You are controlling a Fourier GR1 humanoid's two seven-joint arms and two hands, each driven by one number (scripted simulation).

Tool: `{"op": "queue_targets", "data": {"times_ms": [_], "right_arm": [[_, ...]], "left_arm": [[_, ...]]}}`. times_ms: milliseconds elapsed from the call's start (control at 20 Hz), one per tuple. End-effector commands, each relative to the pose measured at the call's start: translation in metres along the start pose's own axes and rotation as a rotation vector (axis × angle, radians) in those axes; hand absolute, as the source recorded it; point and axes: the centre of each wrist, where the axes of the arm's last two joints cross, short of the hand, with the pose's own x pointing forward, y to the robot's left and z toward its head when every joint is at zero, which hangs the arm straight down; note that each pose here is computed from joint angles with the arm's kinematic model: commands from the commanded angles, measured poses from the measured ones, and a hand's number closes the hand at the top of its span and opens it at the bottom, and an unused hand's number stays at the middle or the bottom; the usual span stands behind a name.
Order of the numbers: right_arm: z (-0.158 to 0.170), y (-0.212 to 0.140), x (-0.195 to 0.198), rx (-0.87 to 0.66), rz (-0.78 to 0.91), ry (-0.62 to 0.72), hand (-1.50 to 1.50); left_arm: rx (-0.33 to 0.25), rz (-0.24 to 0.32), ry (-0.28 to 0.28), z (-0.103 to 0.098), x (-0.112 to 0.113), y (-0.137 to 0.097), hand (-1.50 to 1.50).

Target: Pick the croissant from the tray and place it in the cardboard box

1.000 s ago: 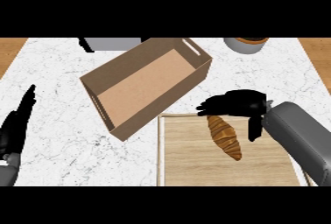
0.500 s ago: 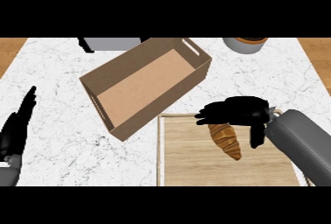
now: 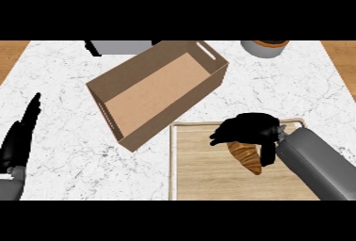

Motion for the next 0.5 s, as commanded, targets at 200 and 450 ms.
{"op": "queue_targets", "data": {"times_ms": [200,450], "right_arm": [[-0.033,0.004,0.017,-0.185,0.068,-0.03,1.5],[-0.037,-0.006,0.005,-0.3,0.125,-0.027,1.5]], "left_arm": [[-0.013,0.003,0.008,-0.001,0.005,0.01,0.0],[-0.01,0.008,-0.01,-0.001,0.007,-0.003,0.0]]}}
